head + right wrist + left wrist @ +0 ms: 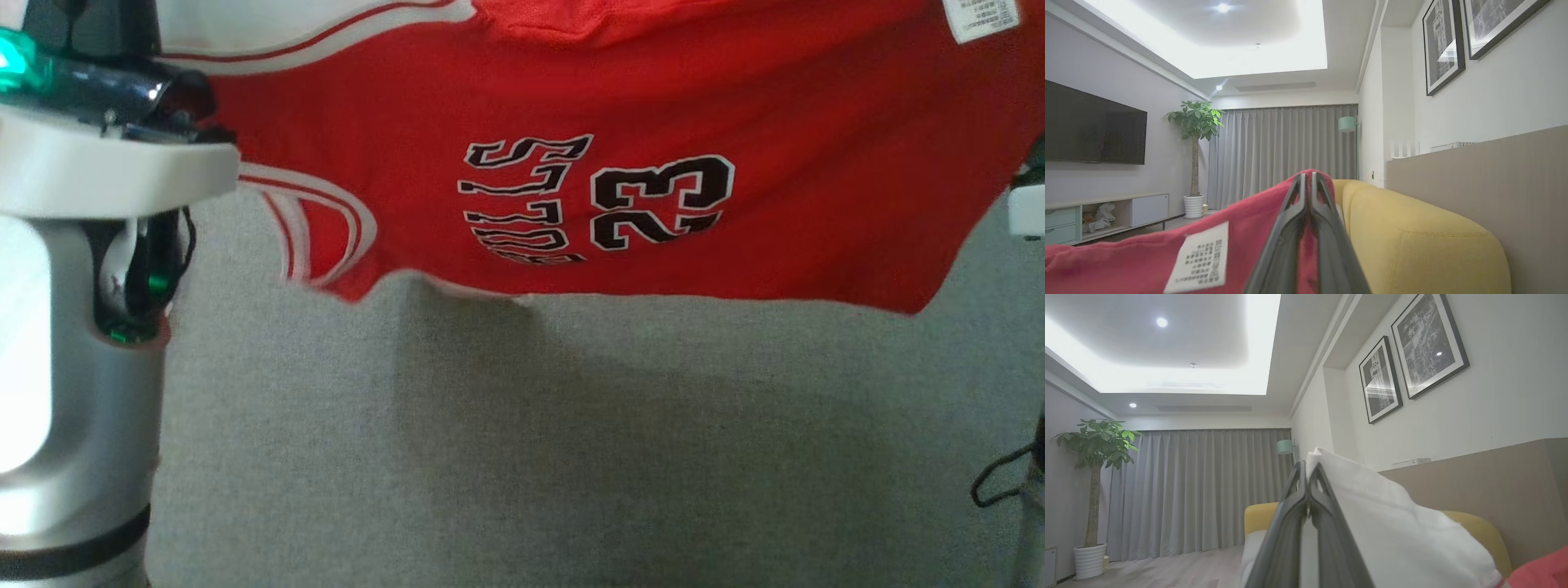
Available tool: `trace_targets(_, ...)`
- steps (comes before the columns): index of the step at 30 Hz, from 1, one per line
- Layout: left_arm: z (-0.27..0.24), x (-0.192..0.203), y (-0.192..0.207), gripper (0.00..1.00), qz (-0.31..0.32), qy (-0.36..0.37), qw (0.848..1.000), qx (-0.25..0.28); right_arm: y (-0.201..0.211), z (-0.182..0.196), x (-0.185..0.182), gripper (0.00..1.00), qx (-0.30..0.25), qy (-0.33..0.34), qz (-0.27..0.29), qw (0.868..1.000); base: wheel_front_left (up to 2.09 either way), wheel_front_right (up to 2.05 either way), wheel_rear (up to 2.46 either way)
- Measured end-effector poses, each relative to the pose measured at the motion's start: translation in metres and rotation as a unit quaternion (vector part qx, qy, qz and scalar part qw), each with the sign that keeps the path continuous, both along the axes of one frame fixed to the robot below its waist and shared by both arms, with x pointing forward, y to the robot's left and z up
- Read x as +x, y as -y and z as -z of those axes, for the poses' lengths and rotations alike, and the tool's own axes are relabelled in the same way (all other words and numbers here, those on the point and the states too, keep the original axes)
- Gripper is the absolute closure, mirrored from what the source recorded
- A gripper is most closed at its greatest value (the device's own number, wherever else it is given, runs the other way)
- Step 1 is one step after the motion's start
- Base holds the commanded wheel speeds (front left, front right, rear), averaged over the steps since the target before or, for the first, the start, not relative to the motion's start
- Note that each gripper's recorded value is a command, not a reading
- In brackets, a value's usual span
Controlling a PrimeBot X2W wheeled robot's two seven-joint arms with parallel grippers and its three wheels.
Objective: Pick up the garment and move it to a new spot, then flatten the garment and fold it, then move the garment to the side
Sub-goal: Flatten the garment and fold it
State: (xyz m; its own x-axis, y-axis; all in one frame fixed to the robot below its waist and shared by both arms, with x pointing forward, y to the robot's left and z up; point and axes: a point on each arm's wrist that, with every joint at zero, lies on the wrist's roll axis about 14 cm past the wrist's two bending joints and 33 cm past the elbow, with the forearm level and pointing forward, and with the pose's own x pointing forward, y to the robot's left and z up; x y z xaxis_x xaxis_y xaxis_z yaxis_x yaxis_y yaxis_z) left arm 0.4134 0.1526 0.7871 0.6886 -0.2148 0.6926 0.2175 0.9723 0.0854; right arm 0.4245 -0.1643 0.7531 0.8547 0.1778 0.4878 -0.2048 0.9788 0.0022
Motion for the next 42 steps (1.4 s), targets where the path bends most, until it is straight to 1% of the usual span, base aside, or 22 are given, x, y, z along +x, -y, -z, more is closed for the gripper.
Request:
trace_targets(5, -0.005, -0.001, 0.006, 1.0, 0.011, -0.005, 1.0, 0.005, 0.003, 0.0, -0.002, 1.0, 0.005, -0.009, 0.001, 1.0, 0.0, 0.0, 0.0)
trace_targets(9, 0.009, 0.013, 0.005, 1.0, 0.011, -0.033, 0.999, 0.005, 0.006, 0.016, 0.01, 1.0, 0.018, -0.038, -0.002, 0.999, 0.0, 0.0, 0.0)
trace_targets(13, 0.016, 0.035, 0.002, 1.0, 0.008, -0.046, 0.999, 0.001, 0.004, 0.023, 0.033, 1.0, 0.033, -0.058, -0.009, 0.998, 0.0, 0.0, 0.0)
trace_targets(19, 0.021, 0.084, 0.004, 1.0, 0.008, -0.065, 0.998, 0.01, -0.015, 0.014, 0.082, 1.0, 0.047, -0.056, -0.032, 0.997, 0.0, 0.0, 0.0)
trace_targets(20, 0.021, 0.084, 0.004, 1.0, 0.008, -0.065, 0.998, 0.01, -0.015, 0.014, 0.082, 1.0, 0.047, -0.056, -0.032, 0.997, 0.0, 0.0, 0.0)
trace_targets(21, 0.026, 0.103, 0.002, 1.0, 0.004, -0.078, 0.997, 0.012, -0.024, 0.009, 0.099, 1.0, 0.052, -0.051, -0.043, 0.996, 0.0, 0.0, 0.0)
trace_targets(27, 0.028, 0.151, -0.002, 1.0, -0.015, -0.102, 0.994, 0.025, -0.044, 0.006, 0.146, 1.0, 0.069, -0.044, -0.058, 0.995, 0.0, 0.0, 0.0)
trace_targets(29, 0.018, 0.159, -0.001, 1.0, -0.019, -0.092, 0.995, 0.027, -0.043, 0.006, 0.158, 1.0, 0.076, -0.037, -0.054, 0.995, 0.0, 0.0, 0.0)
trace_targets(30, 0.018, 0.159, -0.001, 1.0, -0.019, -0.092, 0.995, 0.027, -0.043, 0.006, 0.158, 1.0, 0.076, -0.037, -0.054, 0.995, 0.0, 0.0, 0.0)
trace_targets(34, -0.006, 0.168, 0.0, 1.0, -0.024, -0.061, 0.998, 0.022, -0.041, 0.003, 0.175, 1.0, 0.085, -0.018, -0.043, 0.995, 0.0, 0.0, 0.0)
trace_targets(36, -0.006, 0.173, 0.0, 1.0, -0.024, -0.062, 0.998, 0.014, -0.043, 0.009, 0.184, 1.0, 0.081, -0.03, -0.041, 0.995, 0.0, 0.0, 0.0)
trace_targets(38, 0.005, 0.182, -0.001, 1.0, -0.024, -0.077, 0.997, 0.005, -0.048, 0.023, 0.195, 1.0, 0.067, -0.053, -0.041, 0.995, 0.0, 0.0, 0.0)
trace_targets(40, 0.027, 0.194, 0.0, 1.0, -0.025, -0.108, 0.994, 0.003, -0.054, 0.047, 0.204, 1.0, 0.052, -0.087, -0.042, 0.994, 0.0, 0.0, 0.0)
trace_targets(42, 0.055, 0.204, 0.001, 1.0, -0.025, -0.145, 0.989, 0.001, -0.059, 0.081, 0.211, 1.0, 0.039, -0.132, -0.041, 0.99, 0.0, 0.0, 0.0)
